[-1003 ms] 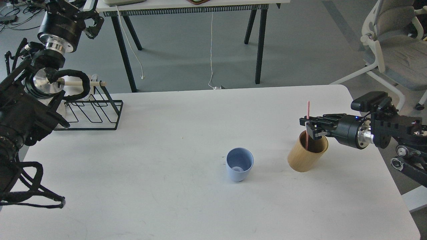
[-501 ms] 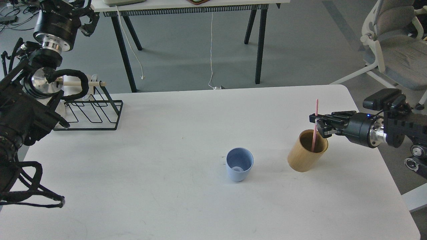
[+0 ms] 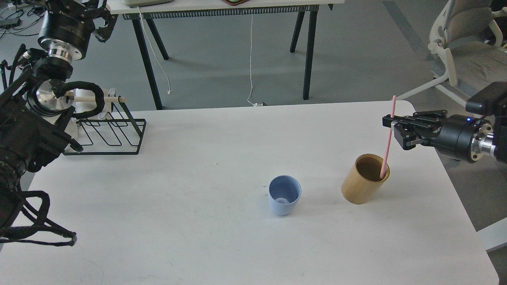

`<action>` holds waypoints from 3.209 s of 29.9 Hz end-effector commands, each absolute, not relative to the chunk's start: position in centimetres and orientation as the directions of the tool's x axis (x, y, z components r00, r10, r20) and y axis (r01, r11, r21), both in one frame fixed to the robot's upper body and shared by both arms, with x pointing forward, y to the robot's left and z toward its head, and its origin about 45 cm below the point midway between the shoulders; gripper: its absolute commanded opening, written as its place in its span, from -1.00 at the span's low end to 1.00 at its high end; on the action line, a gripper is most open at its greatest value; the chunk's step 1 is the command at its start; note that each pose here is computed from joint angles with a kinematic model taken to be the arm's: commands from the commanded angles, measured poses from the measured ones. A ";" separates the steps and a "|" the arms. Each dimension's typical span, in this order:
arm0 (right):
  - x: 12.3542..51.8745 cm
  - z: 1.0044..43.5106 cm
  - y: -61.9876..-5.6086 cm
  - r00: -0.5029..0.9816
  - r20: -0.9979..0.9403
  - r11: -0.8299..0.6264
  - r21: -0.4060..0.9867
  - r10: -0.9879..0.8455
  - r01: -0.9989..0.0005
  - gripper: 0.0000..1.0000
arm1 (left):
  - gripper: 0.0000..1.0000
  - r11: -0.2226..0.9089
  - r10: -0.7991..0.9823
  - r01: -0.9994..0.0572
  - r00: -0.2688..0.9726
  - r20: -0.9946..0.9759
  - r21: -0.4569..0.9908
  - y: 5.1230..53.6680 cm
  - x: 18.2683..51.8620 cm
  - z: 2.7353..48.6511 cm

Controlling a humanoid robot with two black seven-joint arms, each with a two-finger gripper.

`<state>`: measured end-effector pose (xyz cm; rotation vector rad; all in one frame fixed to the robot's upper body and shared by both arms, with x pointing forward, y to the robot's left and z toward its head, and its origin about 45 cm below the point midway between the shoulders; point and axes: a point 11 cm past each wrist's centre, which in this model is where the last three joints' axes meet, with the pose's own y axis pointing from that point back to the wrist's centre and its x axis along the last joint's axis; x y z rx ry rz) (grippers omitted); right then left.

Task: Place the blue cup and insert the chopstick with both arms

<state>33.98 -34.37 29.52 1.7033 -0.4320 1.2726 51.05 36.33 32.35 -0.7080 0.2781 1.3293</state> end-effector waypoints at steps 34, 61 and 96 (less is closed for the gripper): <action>31.1 23.9 -18.3 0.375 0.912 -0.801 0.345 0.163 -0.490 -0.89 | 0.99 0.070 0.791 -0.950 0.239 -0.563 -0.305 36.6 50.9 32.2; 40.7 33.6 -25.6 0.366 0.734 -0.599 -0.069 -0.572 -0.798 0.99 | 0.99 0.079 0.788 -0.952 0.242 -0.566 -0.297 36.0 51.0 31.7; 50.3 30.9 -31.1 0.262 -0.641 -0.122 -0.255 -0.722 -0.959 0.99 | 0.99 0.097 0.710 -0.962 0.247 -0.660 -0.255 32.0 50.8 28.1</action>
